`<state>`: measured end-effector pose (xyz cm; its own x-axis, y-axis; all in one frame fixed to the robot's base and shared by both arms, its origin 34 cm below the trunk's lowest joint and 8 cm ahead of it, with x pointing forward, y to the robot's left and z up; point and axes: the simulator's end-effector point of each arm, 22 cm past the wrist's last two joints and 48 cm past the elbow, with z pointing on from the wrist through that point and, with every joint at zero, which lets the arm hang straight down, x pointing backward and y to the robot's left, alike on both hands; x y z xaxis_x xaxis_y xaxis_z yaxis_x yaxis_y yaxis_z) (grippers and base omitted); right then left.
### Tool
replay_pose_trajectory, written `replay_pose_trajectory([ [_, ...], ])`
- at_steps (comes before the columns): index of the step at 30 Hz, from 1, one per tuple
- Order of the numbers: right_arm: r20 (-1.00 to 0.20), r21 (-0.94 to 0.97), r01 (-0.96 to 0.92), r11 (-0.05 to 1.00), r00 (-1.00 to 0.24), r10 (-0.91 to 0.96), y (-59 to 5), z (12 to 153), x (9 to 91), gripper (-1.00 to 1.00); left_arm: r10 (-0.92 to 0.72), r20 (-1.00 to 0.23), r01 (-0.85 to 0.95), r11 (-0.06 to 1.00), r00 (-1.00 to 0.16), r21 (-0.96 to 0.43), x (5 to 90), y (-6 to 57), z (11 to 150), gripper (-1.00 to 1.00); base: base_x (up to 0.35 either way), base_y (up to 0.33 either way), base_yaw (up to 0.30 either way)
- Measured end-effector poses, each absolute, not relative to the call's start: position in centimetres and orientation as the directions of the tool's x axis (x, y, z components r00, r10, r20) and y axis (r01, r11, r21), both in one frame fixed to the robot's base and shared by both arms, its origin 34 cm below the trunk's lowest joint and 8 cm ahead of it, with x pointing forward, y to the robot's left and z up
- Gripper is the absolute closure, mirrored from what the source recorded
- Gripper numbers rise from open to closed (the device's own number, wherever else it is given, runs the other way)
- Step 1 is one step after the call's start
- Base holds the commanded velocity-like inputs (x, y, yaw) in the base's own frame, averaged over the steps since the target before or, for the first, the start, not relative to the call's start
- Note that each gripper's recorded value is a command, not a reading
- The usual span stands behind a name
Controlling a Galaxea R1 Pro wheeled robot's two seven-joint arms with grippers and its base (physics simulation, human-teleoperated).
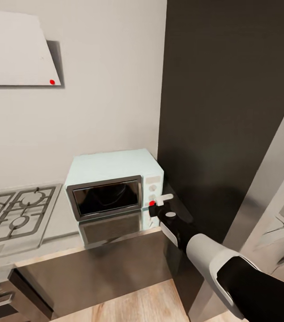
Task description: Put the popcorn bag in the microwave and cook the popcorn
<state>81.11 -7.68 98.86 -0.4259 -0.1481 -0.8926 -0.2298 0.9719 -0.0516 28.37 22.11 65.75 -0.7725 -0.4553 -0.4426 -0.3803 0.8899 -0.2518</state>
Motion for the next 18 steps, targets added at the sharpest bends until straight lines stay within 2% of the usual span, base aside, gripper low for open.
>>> replay_pose_trajectory([
  [13,-0.888,-0.047,-0.230,0.972,-0.437,-0.146,-7.68,98.05,80.59,1.00,-0.455,-0.442,-0.380,0.890,-0.773,-0.252,28.36,22.10,65.74,-1.00,0.008,0.005,0.000],
  [18,-0.886,-0.045,-0.230,0.972,-0.440,-0.145,-7.68,97.77,80.39,1.00,-0.455,-0.442,-0.380,0.890,-0.773,-0.252,28.36,22.10,65.75,-1.00,0.173,0.000,0.000],
])
